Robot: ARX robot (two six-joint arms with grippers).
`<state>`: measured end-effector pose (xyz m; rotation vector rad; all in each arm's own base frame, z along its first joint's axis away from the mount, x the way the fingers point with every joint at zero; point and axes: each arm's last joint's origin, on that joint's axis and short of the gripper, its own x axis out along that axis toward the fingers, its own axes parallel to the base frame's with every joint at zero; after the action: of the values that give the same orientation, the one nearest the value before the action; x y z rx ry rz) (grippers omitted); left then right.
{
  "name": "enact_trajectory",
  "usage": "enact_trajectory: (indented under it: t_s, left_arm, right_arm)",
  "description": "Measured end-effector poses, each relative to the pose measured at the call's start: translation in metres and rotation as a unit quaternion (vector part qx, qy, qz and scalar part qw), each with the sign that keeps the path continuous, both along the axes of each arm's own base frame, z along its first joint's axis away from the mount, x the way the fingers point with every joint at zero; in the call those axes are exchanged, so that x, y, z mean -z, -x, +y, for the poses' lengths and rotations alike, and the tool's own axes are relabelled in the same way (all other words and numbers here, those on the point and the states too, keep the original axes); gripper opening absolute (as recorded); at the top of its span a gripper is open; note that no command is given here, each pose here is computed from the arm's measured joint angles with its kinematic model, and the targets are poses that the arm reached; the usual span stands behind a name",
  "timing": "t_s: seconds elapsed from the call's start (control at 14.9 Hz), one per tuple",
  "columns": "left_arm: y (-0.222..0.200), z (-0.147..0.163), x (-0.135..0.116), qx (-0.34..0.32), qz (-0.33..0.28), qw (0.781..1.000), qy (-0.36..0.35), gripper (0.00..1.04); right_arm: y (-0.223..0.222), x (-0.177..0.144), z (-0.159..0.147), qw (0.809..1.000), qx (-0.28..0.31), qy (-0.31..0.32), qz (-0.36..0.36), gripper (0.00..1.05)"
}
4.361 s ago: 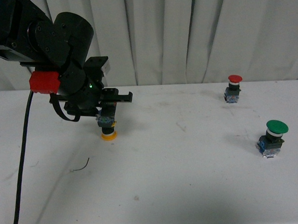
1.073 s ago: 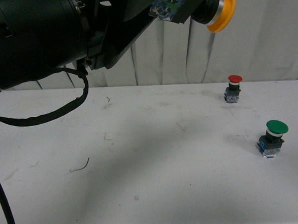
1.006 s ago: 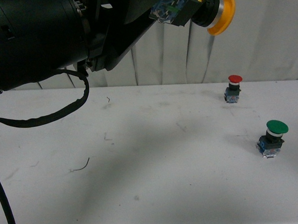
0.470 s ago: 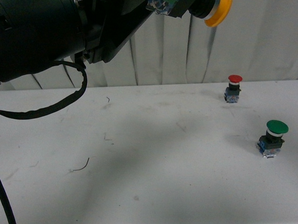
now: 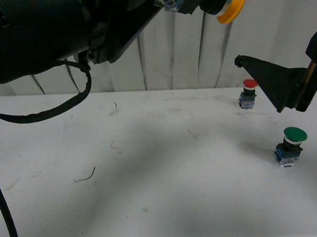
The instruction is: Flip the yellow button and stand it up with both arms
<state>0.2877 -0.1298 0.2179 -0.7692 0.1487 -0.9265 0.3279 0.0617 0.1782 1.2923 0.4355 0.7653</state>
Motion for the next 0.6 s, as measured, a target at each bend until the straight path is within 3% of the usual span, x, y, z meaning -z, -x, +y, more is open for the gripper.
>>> enact_trajectory:
  t_s: [0.6]
  left_arm:
    - [-0.006,0.0,0.003,0.0,0.009,1.0,0.001,0.33]
  right_arm:
    - [0.0,-0.007,0.04,0.996,-0.054,-0.056,0.042,0.98]
